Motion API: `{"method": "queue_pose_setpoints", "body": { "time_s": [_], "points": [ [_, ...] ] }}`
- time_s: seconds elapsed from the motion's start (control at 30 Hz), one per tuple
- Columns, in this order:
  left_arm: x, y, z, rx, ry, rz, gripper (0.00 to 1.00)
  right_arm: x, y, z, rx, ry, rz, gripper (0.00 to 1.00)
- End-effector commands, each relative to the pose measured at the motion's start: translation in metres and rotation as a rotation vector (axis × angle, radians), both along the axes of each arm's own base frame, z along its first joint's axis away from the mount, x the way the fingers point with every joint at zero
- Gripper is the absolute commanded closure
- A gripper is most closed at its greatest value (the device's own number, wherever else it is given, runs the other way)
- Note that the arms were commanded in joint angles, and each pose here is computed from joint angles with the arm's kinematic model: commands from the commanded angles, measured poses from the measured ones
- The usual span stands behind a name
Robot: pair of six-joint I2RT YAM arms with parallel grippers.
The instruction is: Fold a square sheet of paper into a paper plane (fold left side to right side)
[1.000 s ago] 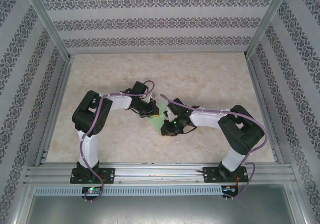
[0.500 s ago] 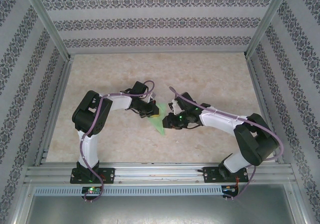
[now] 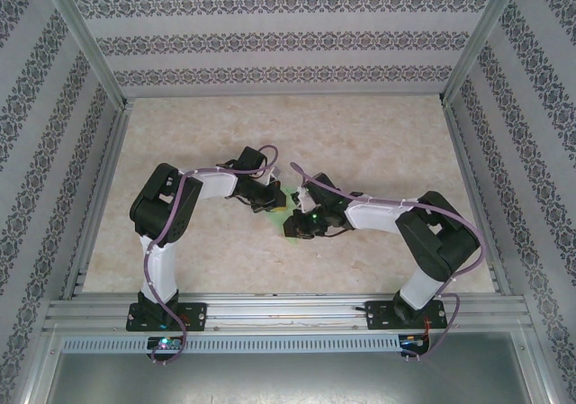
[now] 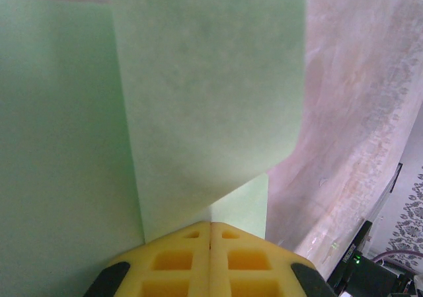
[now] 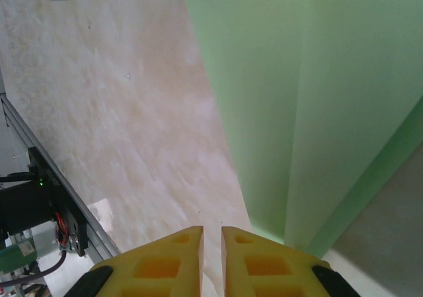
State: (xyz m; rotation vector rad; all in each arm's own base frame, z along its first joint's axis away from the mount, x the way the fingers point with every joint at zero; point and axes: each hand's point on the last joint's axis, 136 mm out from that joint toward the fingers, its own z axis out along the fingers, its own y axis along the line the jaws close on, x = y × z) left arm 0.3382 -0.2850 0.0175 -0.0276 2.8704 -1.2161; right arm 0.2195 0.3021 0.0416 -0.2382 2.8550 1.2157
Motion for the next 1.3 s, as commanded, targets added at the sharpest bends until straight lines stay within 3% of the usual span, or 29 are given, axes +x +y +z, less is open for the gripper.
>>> {"method": "queue_pose_setpoints", "body": {
  "time_s": [0.0, 1.27],
  "points": [
    [-0.017, 0.027, -0.048, 0.180, 0.080, 0.044, 1.00, -0.004, 0.002, -0.007, 0.012, 0.023, 0.005, 0.83],
    [-0.018, 0.029, -0.052, 0.194, 0.088, 0.048, 1.00, -0.038, -0.013, -0.045, -0.058, 0.137, 0.019, 0.84]
  ]
}}
